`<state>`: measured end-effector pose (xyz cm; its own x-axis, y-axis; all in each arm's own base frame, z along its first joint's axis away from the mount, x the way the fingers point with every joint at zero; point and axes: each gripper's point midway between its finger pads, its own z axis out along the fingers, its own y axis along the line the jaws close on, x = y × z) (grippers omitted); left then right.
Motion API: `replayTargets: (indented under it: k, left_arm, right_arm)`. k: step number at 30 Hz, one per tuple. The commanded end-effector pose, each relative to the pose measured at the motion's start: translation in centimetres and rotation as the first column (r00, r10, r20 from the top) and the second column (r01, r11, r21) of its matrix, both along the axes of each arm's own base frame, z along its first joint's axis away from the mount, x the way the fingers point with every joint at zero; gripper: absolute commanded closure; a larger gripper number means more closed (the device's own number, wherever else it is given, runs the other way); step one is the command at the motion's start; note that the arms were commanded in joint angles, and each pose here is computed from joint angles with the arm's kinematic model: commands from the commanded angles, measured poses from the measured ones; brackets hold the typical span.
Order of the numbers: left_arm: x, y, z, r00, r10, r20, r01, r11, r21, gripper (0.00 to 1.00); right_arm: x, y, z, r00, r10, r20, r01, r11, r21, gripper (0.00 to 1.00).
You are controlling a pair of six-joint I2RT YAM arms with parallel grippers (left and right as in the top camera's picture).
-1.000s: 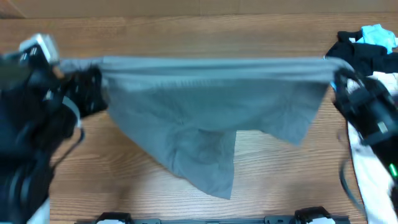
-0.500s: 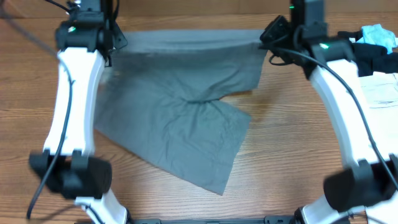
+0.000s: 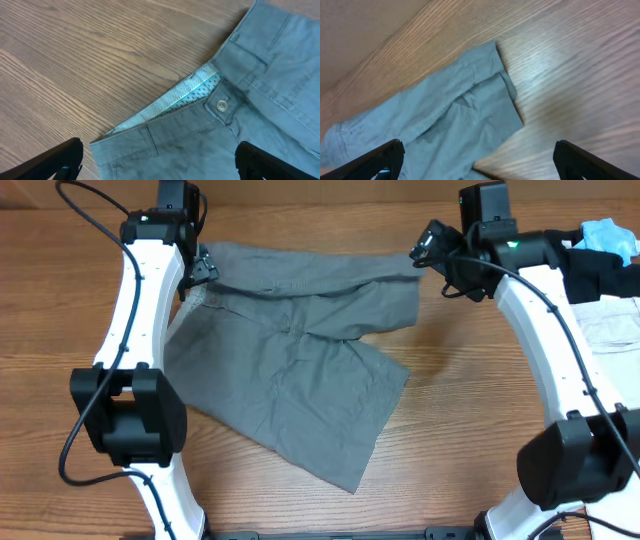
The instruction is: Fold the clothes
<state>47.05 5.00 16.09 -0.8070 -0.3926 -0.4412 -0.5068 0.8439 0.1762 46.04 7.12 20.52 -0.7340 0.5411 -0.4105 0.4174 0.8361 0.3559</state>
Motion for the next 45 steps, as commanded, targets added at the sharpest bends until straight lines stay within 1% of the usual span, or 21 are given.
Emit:
replayTargets:
  k: [1, 2, 3, 5, 7, 10, 15, 17, 18, 20, 21, 24, 26, 30, 32, 34, 36, 39, 40, 41, 45]
  left_arm:
    - [-0.1, -0.9, 5.0, 0.993, -0.046, 0.112, 0.051, 0.998, -0.045, 0.00]
    - [-0.3, -1.4, 5.2, 0.992, -0.064, 0.110, 0.072, 0.995, -0.067, 0.00]
    - [-0.3, -1.9, 5.0, 0.991, -0.078, 0.106, 0.088, 0.992, -0.096, 0.02]
    - [-0.4, -3.0, 4.4, 0.990, -0.099, 0.097, 0.114, 0.980, -0.162, 0.10]
    - [-0.2, -4.1, 3.2, 0.990, -0.120, 0.077, 0.134, 0.966, -0.223, 0.15]
    - [-0.1, -5.0, 0.9, 0.990, -0.136, 0.025, 0.138, 0.951, -0.278, 0.19]
    - [0.4, -5.3, -2.8, 0.983, -0.179, -0.050, 0.158, 0.945, -0.287, 0.18]
    - [0.9, -5.3, -4.1, 0.978, -0.199, -0.065, 0.173, 0.942, -0.288, 0.20]
    - [1.0, -5.3, -4.7, 0.975, -0.207, -0.075, 0.178, 0.941, -0.288, 0.22]
    - [1.0, -5.3, -6.3, 0.972, -0.210, -0.109, 0.171, 0.941, -0.294, 0.35]
    - [0.7, -5.3, -6.9, 0.969, -0.210, -0.130, 0.164, 0.941, -0.297, 0.38]
    - [-0.2, -5.3, -8.4, 0.958, -0.210, -0.194, 0.144, 0.941, -0.305, 0.34]
    - [-1.0, -5.0, -8.6, 0.952, -0.206, -0.227, 0.133, 0.945, -0.298, 0.36]
    - [-1.6, -4.0, -7.6, 0.951, -0.187, -0.246, 0.124, 0.961, -0.249, 0.37]
    - [-2.1, -3.8, -6.7, 0.952, -0.181, -0.245, 0.118, 0.961, -0.250, 0.36]
    - [-3.3, -3.1, -5.4, 0.958, -0.128, -0.257, 0.063, 0.967, -0.246, 0.31]
    - [-4.9, -2.1, -4.3, 0.959, -0.033, -0.281, -0.039, 0.968, -0.246, 0.29]
    - [-7.4, 0.0, -3.0, 0.940, 0.099, -0.325, -0.183, 0.954, -0.239, 0.29]
    - [-8.0, 0.7, -2.6, 0.933, 0.130, -0.336, -0.216, 0.948, -0.234, 0.29]
    - [-8.6, 1.3, -2.4, 0.926, 0.150, -0.347, -0.240, 0.942, -0.233, 0.29]
    - [-11.0, 3.9, -2.0, 0.879, 0.246, -0.408, -0.357, 0.908, -0.220, 0.30]
  right_arm:
    - [-0.7, -0.3, 3.9, 0.997, 0.005, 0.081, -0.005, 1.000, -0.003, 0.00]
    - [-0.8, -0.2, 3.8, 0.997, 0.011, 0.073, -0.012, 1.000, 0.004, 0.00]
    - [-1.0, 0.1, 3.7, 0.998, 0.021, 0.066, -0.022, 1.000, 0.017, 0.00]
    - [-1.1, 0.8, 3.1, 0.998, 0.043, 0.046, -0.045, 0.998, 0.046, 0.00]
    - [-1.0, 1.2, 2.2, 0.998, 0.055, 0.024, -0.057, 0.996, 0.061, 0.00]
    - [-0.9, 1.4, 0.2, 0.998, 0.060, -0.023, -0.059, 0.996, 0.064, 0.00]
    - [-1.1, 1.6, -2.0, 0.995, 0.069, -0.075, -0.063, 0.995, 0.072, 0.00]
    - [-0.9, 1.7, -2.4, 0.995, 0.069, -0.078, -0.063, 0.995, 0.073, 0.03]
    - [-0.8, 1.7, -2.6, 0.994, 0.068, -0.083, -0.063, 0.995, 0.072, 0.05]
    - [-1.1, 1.8, -3.1, 0.992, 0.072, -0.104, -0.064, 0.995, 0.077, 0.12]
    - [-1.4, 2.0, -3.4, 0.989, 0.080, -0.122, -0.069, 0.994, 0.088, 0.13]
    - [-2.9, 2.7, -4.1, 0.976, 0.110, -0.187, -0.086, 0.987, 0.133, 0.11]
    - [-4.1, 3.0, -4.5, 0.963, 0.120, -0.240, -0.087, 0.985, 0.147, 0.09]
    - [-6.2, 2.9, -5.1, 0.938, 0.126, -0.323, -0.086, 0.987, 0.136, 0.05]
    - [-6.9, 3.1, -5.3, 0.928, 0.131, -0.350, -0.089, 0.987, 0.135, 0.05]
    - [-7.7, 3.5, -5.4, 0.917, 0.142, -0.373, -0.098, 0.986, 0.133, 0.05]
    - [-8.6, 4.3, -5.6, 0.903, 0.161, -0.399, -0.118, 0.984, 0.130, 0.05]
    - [-9.6, 6.1, -5.6, 0.887, 0.200, -0.416, -0.161, 0.979, 0.127, 0.04]
    - [-9.9, 6.6, -5.7, 0.885, 0.200, -0.421, -0.166, 0.979, 0.116, 0.02]
    - [-10.1, 7.0, -5.8, 0.886, 0.190, -0.424, -0.164, 0.982, 0.096, 0.00]
    - [-11.1, 8.3, -6.0, 0.893, 0.127, -0.432, -0.145, 0.989, -0.010, 0.00]
